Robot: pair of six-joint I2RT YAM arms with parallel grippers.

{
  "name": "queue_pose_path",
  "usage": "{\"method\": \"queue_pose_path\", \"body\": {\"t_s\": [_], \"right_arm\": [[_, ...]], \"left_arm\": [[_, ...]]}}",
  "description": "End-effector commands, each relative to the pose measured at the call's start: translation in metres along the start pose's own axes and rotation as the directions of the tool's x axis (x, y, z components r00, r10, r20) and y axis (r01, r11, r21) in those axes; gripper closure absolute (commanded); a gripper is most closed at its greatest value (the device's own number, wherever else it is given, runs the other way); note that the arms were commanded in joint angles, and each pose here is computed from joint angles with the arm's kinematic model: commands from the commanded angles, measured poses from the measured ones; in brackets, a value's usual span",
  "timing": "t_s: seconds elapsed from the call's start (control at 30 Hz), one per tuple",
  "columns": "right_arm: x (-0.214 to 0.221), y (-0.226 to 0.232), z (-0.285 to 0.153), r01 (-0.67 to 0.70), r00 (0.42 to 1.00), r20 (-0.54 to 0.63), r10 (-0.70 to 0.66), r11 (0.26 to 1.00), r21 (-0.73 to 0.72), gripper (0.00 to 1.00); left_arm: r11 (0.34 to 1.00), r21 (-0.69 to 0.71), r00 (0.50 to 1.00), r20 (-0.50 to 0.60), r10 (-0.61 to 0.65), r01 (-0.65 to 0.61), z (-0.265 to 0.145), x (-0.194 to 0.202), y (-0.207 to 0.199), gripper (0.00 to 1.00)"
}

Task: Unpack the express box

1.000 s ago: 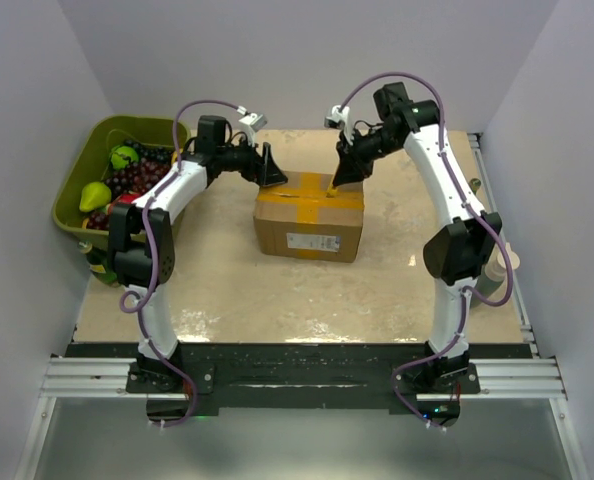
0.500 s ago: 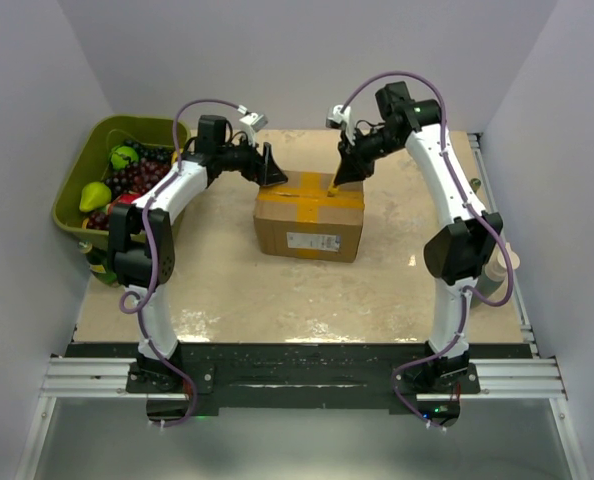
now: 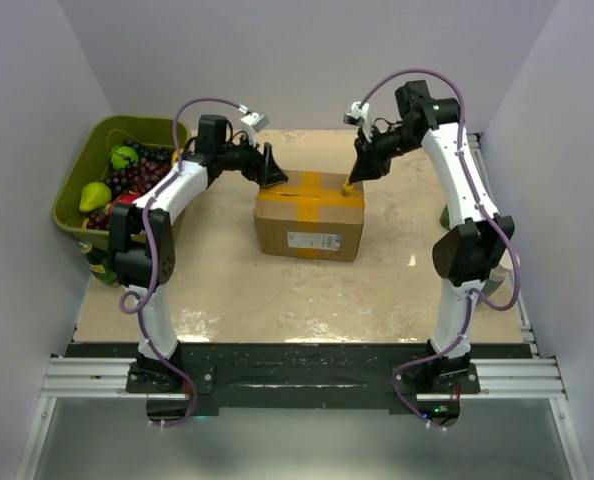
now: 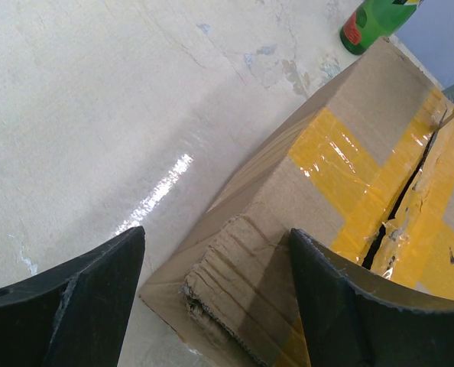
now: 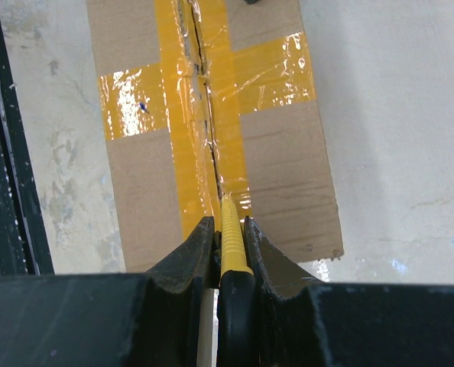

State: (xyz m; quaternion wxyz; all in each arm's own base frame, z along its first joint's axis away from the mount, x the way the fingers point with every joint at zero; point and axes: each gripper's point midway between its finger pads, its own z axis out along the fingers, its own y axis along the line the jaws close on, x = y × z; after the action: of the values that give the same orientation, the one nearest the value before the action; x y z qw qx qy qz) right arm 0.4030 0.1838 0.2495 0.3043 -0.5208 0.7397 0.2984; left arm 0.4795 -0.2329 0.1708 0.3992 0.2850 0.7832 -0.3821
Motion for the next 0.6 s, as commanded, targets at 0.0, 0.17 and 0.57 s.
{"method": "queue_pose_path", "body": {"t_s": [0.0,0.17,0.57], "right_arm": [[0.023,-0.001,-0.034,-0.005,0.995,-0.102,0.014,0.996,0.090,1.00],[0.022,-0.006,-0.046,-0.050,0.995,-0.079,0.060,0.991,0.121,1.00],[0.036,0.000,-0.065,-0.102,0.991,-0.071,0.114,0.984,0.147,1.00]], "left_arm": [[0.988,-0.148,0.979,-0.189,-0.078,0.050,-0.004,0.076,0.040,0.21],[0.987,-0.152,0.978,-0.192,-0.075,0.046,-0.004,0.078,0.042,0.21],[0.987,-0.157,0.977,-0.202,-0.075,0.044,-0.003,0.083,0.045,0.21]]}}
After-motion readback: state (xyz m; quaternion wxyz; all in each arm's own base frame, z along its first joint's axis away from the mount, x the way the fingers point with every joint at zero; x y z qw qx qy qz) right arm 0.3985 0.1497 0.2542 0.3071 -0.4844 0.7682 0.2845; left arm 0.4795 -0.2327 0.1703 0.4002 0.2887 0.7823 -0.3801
